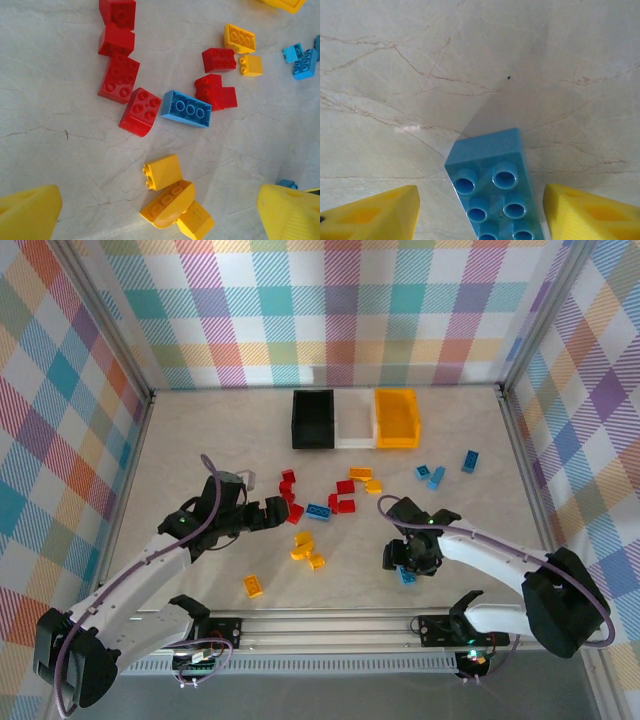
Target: Sort the legos into containers by color
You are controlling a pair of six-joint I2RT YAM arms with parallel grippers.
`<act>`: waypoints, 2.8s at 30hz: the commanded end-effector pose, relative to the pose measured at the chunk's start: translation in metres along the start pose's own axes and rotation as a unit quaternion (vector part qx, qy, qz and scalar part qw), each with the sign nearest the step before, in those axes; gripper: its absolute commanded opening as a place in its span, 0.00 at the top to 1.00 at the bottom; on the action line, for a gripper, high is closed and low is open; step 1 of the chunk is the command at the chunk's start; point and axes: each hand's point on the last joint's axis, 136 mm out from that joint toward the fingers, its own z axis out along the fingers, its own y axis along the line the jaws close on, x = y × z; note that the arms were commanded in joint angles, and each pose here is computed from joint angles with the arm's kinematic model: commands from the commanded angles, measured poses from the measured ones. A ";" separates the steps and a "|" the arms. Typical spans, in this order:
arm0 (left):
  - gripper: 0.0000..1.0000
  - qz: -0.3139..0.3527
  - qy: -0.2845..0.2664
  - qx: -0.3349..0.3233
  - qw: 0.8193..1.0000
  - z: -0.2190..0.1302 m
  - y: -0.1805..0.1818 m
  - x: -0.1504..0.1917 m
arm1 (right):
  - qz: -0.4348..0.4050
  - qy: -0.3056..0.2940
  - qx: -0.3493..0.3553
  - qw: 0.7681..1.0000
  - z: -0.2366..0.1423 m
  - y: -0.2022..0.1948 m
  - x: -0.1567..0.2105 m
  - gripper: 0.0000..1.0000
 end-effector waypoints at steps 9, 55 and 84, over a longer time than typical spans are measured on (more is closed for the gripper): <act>0.00 -0.009 0.019 0.000 1.000 0.003 0.002 0.011 | -0.009 0.007 0.016 1.000 0.011 0.001 0.004 0.56; 0.00 -0.004 0.055 -0.025 0.998 0.020 0.010 0.017 | 0.024 -0.251 -0.048 0.966 -0.078 0.039 -0.423 0.67; 0.00 -0.009 0.044 0.011 0.999 0.017 -0.006 0.010 | 0.162 -0.149 0.018 0.975 -0.067 -0.077 -0.244 0.32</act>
